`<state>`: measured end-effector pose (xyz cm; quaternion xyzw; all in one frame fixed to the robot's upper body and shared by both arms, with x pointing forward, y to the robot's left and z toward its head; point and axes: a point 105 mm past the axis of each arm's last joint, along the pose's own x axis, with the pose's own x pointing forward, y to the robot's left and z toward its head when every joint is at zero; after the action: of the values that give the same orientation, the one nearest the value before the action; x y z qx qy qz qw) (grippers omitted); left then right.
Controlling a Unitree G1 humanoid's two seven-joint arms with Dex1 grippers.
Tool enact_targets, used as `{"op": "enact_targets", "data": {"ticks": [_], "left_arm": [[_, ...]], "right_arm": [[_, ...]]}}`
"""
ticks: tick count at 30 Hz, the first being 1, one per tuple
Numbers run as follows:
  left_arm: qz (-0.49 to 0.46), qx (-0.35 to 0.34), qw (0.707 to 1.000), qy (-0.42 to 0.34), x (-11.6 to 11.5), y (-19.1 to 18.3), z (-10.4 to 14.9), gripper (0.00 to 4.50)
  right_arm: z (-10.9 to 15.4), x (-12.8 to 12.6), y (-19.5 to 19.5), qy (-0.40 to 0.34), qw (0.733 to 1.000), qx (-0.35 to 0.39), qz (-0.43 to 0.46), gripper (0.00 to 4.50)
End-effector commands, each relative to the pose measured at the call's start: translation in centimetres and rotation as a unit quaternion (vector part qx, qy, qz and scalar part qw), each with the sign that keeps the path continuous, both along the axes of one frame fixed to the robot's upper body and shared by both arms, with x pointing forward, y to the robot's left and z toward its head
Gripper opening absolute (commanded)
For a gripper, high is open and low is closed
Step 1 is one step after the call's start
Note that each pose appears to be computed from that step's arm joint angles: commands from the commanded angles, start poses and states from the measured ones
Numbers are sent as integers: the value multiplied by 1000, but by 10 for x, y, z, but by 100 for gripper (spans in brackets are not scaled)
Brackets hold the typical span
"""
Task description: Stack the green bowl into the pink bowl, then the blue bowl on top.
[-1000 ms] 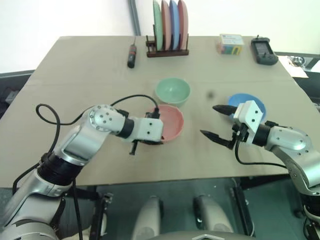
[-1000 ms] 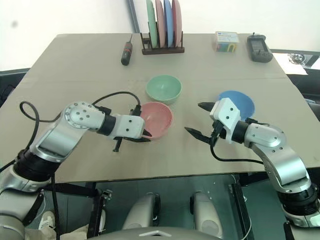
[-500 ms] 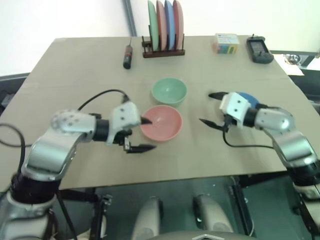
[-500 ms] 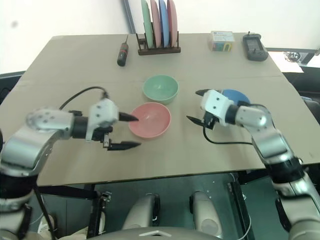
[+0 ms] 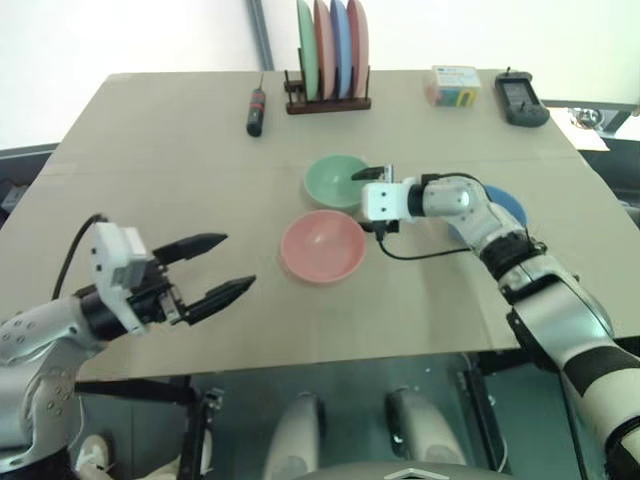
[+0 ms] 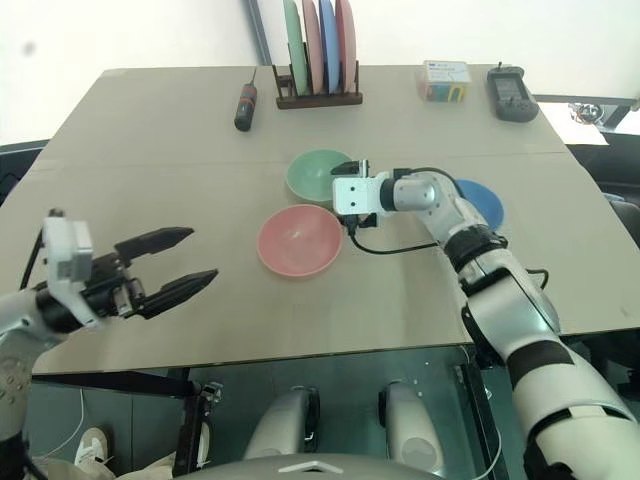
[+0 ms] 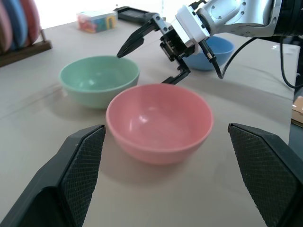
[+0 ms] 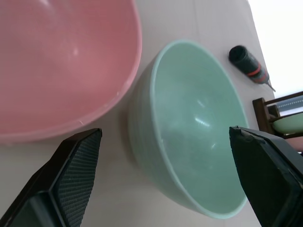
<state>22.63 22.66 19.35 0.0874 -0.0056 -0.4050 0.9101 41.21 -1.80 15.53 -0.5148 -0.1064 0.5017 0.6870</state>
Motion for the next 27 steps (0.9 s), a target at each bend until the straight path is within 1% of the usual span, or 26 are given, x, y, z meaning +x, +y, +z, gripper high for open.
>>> {"op": "enact_targets", "data": {"ticks": [1, 3, 4, 6, 8, 9, 10, 13, 16, 18, 20, 21, 22, 25, 27], "left_arm": [[10, 1, 1000, -28, -9, 1, 15, 450], [14, -13, 999, -31, -11, -1, 19, 450], [13, -16, 999, -31, -13, -3, 20, 450], [12, -18, 999, -31, -14, -4, 21, 450], [13, -23, 999, -31, -16, -3, 21, 450], [14, -24, 999, -31, -17, -3, 21, 450], [14, -25, 999, -31, -17, -2, 21, 450], [15, -32, 999, -33, -18, -2, 21, 450], [28, -18, 998, -44, -14, 2, 18, 450], [51, -9, 997, -54, -9, 8, 14, 450], [75, -5, 994, -79, -3, 14, 11, 450], [79, -5, 993, -86, -2, 15, 10, 450], [76, -7, 994, -83, 0, 16, 7, 450], [64, -14, 995, -74, 2, 16, 4, 450], [55, -18, 996, -71, 4, 15, 3, 450]], "right_arm": [[8, 2, 7, -21, 1000, -9, 12, 383], [6, 2, 8, -21, 1000, -17, 14, 309], [6, 3, 8, -21, 1000, -19, 13, 254], [6, 4, 7, -23, 999, -24, 12, 167], [7, 5, 7, -27, 999, -27, 10, 90], [7, 6, 7, -30, 999, -29, 9, 38], [7, 6, 7, -32, 999, -31, 9, 7], [14, 6, 7, -38, 999, -29, 14, 7], [33, 2, 7, -30, 999, 0, 35, 7], [51, -9, 6, -1, 997, 33, 70, 7], [72, -32, 7, 47, 989, 75, 120, 7], [78, -43, 7, 66, 984, 85, 140, 7], [81, -60, 8, 84, 978, 87, 168, 7], [80, -99, 12, 131, 965, 86, 211, 7], [75, -118, 17, 161, 958, 86, 221, 7]]}}
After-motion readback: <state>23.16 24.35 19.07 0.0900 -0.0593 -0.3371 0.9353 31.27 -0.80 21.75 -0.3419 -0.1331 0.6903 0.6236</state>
